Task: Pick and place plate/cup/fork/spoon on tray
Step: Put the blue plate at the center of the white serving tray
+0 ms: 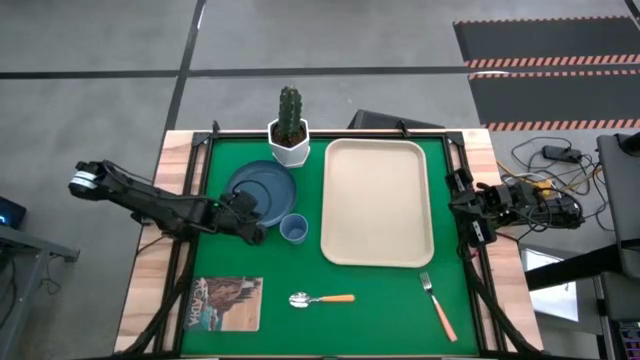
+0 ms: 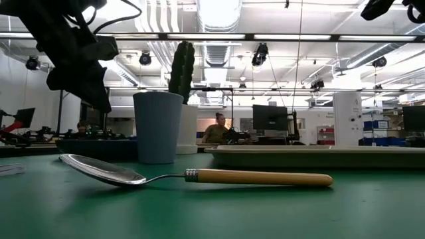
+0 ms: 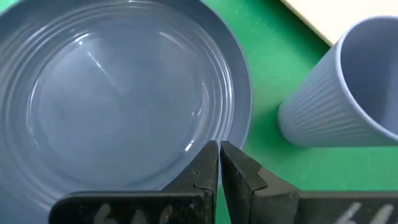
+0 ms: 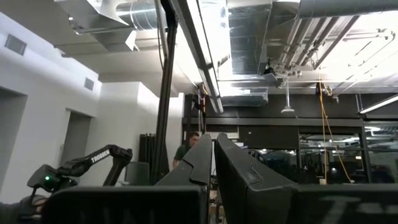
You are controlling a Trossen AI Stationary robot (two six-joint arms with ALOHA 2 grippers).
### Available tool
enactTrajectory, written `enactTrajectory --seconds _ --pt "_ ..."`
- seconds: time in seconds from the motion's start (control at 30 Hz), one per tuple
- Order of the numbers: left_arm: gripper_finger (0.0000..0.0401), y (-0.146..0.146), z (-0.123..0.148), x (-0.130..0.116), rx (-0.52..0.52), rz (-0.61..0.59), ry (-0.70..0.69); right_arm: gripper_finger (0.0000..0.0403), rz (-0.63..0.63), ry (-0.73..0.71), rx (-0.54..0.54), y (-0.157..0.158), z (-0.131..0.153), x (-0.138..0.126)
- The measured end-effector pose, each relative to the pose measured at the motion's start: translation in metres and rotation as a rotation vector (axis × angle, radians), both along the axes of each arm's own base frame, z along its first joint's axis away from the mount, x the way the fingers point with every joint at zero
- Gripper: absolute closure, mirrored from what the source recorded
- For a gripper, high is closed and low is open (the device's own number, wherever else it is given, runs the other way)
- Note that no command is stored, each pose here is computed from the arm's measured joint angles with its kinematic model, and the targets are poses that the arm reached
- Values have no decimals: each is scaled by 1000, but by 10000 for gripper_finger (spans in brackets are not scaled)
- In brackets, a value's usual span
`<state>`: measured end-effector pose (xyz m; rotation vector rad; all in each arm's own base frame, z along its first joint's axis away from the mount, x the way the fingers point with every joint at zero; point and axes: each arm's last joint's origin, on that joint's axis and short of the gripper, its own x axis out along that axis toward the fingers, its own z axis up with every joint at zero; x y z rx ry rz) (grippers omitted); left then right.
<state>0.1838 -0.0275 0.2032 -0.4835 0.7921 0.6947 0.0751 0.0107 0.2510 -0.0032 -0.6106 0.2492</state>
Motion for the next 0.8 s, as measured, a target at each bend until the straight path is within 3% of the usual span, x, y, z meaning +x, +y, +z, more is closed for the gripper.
enactTrajectory --seconds 0.2,0.43,0.6,0.8 --pt "401 0 -1 0 4 -22 15 392 -1 13 -1 0 -1 1" --pt "393 -3 -4 0 18 -240 112 392 -14 16 8 0 -1 1" --pt "329 -4 -6 1 58 -329 158 392 -11 19 12 0 -1 1" --pt "234 -2 -16 3 182 -380 277 392 -11 26 12 0 -2 1"
